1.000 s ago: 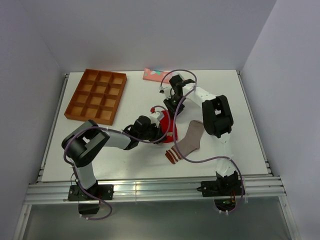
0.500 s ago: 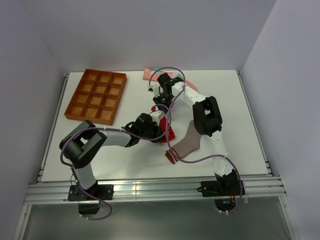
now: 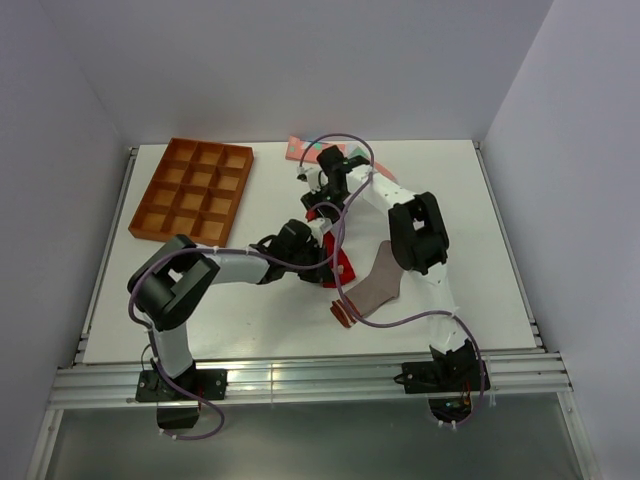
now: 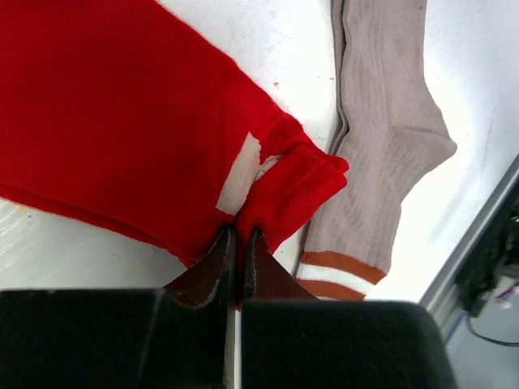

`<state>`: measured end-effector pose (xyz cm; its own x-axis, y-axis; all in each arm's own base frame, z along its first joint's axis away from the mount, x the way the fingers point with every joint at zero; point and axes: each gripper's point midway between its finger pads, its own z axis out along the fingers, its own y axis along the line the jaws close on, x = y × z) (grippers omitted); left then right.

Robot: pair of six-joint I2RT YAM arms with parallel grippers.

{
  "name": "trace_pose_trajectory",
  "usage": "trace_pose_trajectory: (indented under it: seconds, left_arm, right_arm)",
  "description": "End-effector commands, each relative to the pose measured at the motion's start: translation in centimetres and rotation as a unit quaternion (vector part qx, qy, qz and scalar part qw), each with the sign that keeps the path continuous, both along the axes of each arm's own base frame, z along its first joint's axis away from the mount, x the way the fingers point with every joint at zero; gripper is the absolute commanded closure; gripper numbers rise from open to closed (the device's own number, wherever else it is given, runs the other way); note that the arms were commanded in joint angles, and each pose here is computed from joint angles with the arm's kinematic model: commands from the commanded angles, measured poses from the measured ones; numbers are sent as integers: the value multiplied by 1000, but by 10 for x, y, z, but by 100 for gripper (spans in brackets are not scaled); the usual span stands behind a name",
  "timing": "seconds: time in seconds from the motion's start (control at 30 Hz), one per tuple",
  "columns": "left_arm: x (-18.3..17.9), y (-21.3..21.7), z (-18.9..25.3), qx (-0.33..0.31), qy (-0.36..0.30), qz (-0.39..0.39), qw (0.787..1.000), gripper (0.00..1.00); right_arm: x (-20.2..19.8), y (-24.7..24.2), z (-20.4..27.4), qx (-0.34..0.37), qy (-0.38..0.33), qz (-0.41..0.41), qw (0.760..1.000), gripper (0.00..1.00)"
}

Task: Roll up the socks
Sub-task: Roll the sock at the center of the board.

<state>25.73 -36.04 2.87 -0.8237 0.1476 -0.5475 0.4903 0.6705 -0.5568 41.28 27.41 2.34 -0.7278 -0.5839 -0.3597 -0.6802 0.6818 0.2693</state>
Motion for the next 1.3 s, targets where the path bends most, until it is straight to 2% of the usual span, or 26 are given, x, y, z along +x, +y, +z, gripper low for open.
trace_pose_trajectory:
  seconds: [0.0,0.37,0.53,0.6,0.63,0.67,0.73,0.77,0.83,0.87,0.93,1.07,1.27]
  left_arm:
    - [-19,17,-30,42,86,14,995,100]
    - [-18,27,-33,56,138,42,988,100]
    - [-14,23,-31,58,155,41,985,100]
    - [-14,28,-35,64,177,43,981,100]
    - [-10,27,-31,64,176,42,981,100]
    - [-12,31,-34,73,190,43,978,100]
    - [-13,34,-35,82,204,40,975,100]
    - [-11,34,-35,82,210,39,974,100]
    - [-13,35,-34,75,234,37,969,100]
    - [-12,37,-37,75,245,41,966,100]
    - [-16,36,-36,72,264,35,961,100]
    - [-20,39,-42,79,300,33,950,99]
    - [-22,39,-47,91,332,34,938,100]
  right_arm:
    - [20,-5,29,21,-47,-35,998,42]
    - [59,-59,75,85,-75,-125,986,39]
    - [55,-80,92,116,-69,-121,983,39]
    - [46,-87,104,119,-86,-92,985,42]
    - [30,-89,93,120,-76,-79,987,44]
    - [23,-93,112,124,-111,-53,985,44]
    - [-4,-97,103,123,-111,-22,986,43]
    - [-14,-98,120,131,-143,11,981,43]
    - [-39,-102,108,128,-143,44,980,43]
    - [-46,-102,118,132,-171,73,974,43]
    - [-66,-105,103,126,-164,101,973,44]
    - [-97,-101,91,117,-190,190,956,46]
    - [-129,-85,80,106,-246,263,927,45]
